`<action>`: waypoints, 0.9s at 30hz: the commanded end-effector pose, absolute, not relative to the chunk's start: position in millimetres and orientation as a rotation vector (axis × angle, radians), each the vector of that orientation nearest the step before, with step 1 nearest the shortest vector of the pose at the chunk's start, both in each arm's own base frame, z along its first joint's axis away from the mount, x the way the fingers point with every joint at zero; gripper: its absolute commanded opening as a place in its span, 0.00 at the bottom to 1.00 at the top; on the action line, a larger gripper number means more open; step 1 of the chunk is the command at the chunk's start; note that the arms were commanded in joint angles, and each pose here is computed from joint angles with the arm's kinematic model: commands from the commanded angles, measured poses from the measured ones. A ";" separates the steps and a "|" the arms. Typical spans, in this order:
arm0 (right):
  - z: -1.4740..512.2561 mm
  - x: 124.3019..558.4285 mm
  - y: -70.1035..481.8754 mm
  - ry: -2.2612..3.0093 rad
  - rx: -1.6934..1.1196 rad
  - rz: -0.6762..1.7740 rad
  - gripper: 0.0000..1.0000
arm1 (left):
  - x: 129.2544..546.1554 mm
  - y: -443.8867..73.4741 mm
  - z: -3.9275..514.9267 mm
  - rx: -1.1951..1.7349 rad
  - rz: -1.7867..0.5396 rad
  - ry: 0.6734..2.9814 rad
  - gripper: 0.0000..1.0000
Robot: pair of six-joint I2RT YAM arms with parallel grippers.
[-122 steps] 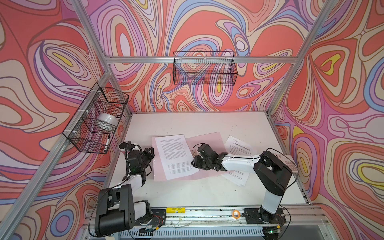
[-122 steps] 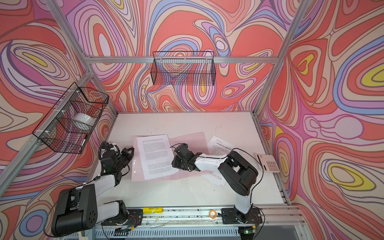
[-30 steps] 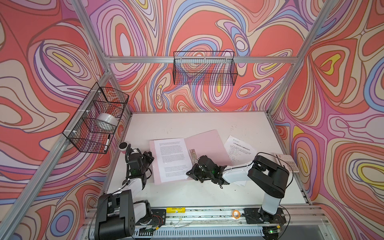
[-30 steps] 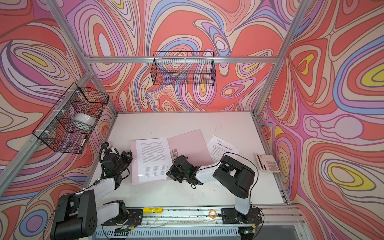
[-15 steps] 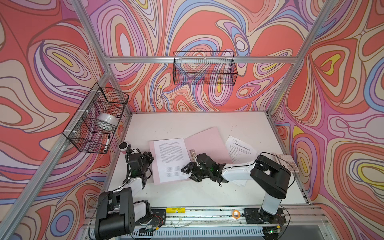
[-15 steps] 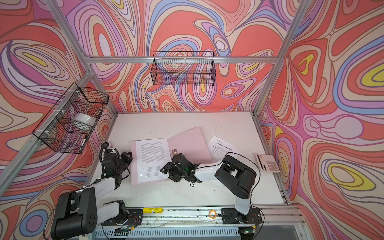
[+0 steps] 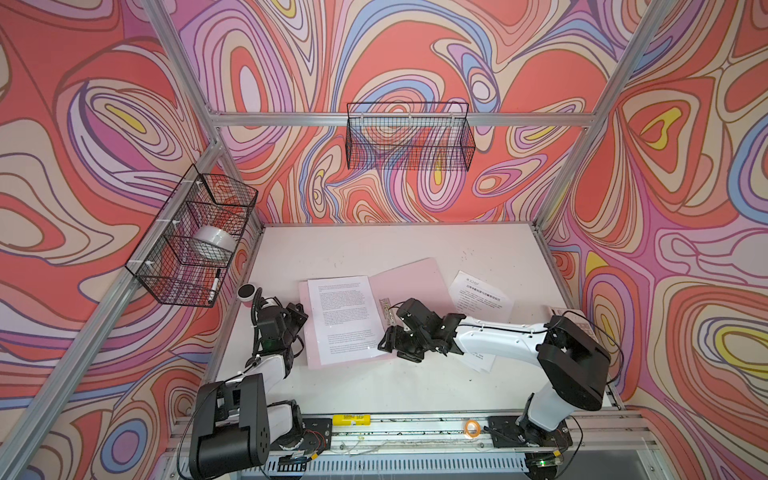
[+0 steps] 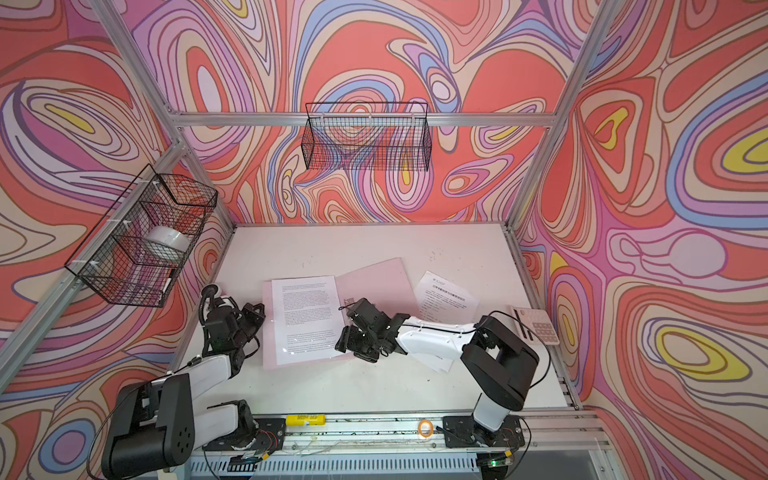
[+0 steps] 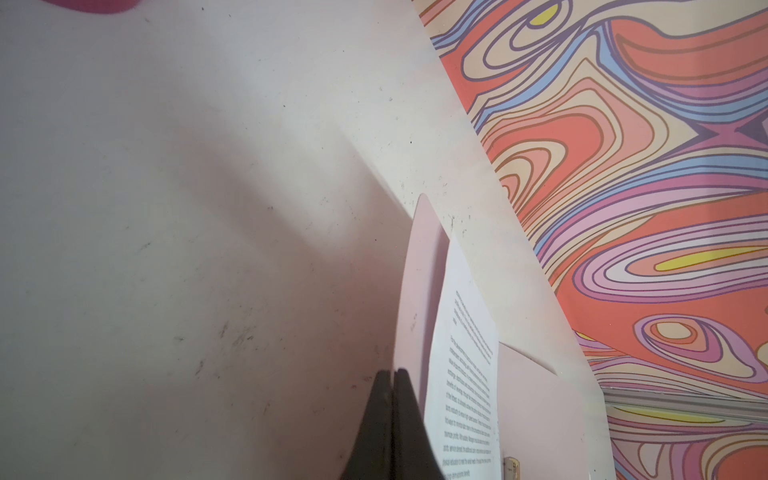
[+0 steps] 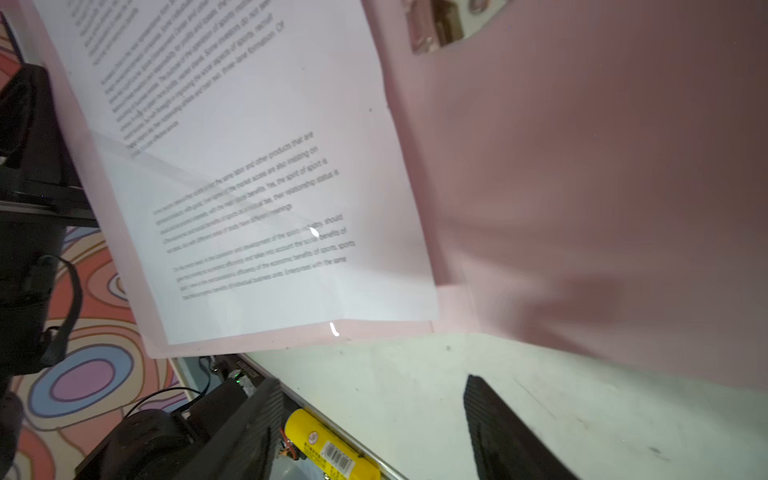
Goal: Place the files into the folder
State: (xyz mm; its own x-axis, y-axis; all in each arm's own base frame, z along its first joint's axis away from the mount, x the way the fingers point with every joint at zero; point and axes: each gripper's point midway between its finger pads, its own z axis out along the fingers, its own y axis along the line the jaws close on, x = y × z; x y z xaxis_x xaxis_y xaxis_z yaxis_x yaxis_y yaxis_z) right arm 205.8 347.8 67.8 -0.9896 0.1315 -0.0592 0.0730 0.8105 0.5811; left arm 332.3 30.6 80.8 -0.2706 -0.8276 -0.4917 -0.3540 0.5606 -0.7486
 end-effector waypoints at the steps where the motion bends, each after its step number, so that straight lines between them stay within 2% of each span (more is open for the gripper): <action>1: 77.9 224.7 315.9 2.835 0.066 0.644 0.69 | 337.4 30.9 89.8 -0.942 -0.644 1.831 0.00; 4: 86.7 245.2 315.6 2.771 -0.015 0.529 0.58 | 337.1 30.9 90.0 -0.936 -0.640 1.834 0.00; 14: 52.3 271.7 345.0 2.790 -0.142 0.452 0.59 | 338.1 30.7 92.3 -0.919 -0.636 1.836 0.00; 27: 34.9 273.6 371.0 2.816 -0.157 0.567 0.61 | 339.6 28.2 92.4 -0.909 -0.651 1.843 0.00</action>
